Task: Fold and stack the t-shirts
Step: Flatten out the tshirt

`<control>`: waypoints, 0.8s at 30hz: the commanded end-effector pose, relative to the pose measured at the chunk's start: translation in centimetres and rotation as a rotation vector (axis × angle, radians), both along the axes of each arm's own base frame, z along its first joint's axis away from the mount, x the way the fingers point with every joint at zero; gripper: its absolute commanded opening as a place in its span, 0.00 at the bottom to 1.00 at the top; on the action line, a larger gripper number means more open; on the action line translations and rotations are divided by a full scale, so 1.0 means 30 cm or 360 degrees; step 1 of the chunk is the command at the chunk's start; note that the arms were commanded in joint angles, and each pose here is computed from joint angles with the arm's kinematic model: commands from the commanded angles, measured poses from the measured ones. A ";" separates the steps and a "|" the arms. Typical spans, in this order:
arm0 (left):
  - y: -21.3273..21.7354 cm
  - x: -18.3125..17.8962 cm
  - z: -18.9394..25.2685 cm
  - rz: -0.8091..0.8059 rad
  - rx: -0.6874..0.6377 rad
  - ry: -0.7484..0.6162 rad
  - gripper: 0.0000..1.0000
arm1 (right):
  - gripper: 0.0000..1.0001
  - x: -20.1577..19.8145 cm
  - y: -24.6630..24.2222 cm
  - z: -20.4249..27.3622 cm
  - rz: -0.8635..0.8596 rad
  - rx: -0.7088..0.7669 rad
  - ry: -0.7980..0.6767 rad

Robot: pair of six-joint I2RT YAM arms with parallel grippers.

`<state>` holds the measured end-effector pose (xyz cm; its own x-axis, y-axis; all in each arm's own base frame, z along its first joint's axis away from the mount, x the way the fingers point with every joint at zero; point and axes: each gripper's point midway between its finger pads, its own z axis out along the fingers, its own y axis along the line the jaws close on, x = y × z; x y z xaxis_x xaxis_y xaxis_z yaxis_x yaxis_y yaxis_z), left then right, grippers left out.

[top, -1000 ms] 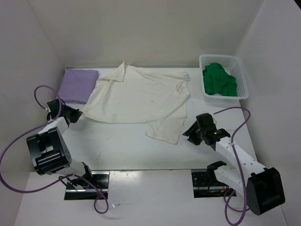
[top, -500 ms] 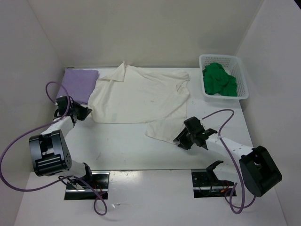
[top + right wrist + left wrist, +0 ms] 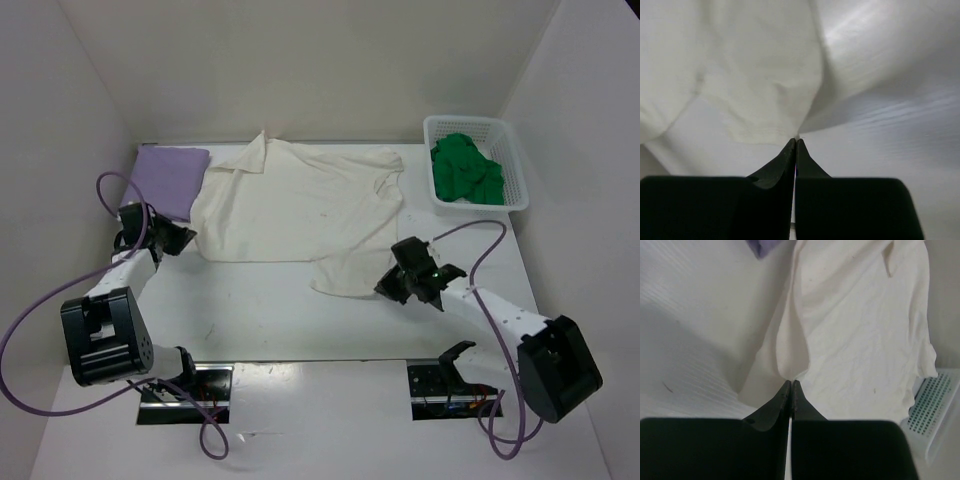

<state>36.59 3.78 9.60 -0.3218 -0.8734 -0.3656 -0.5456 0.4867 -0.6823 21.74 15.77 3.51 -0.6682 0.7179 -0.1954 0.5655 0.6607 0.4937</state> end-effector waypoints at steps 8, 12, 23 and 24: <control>-0.198 0.123 0.761 -0.0395 0.0168 -0.0691 0.00 | 0.00 0.262 -0.075 1.293 0.0064 -0.0206 -0.1317; -0.147 0.067 1.223 -0.0354 0.0228 -0.1097 0.00 | 0.00 0.281 -0.122 1.654 0.0049 -0.0357 -0.1633; -0.048 -0.086 1.762 -0.0225 0.0307 -0.1612 0.00 | 0.00 0.039 -0.348 2.288 -0.0305 -0.0453 -0.2476; -0.046 -0.083 1.773 -0.0226 0.0313 -0.1623 0.00 | 0.00 0.074 -0.345 2.290 -0.0335 -0.0490 -0.2473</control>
<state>32.59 1.58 62.82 0.1460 -0.7140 -0.6848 0.3204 0.6890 -0.6501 22.54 6.31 71.18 0.3186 0.6432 -0.6963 -0.3088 0.7649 0.5652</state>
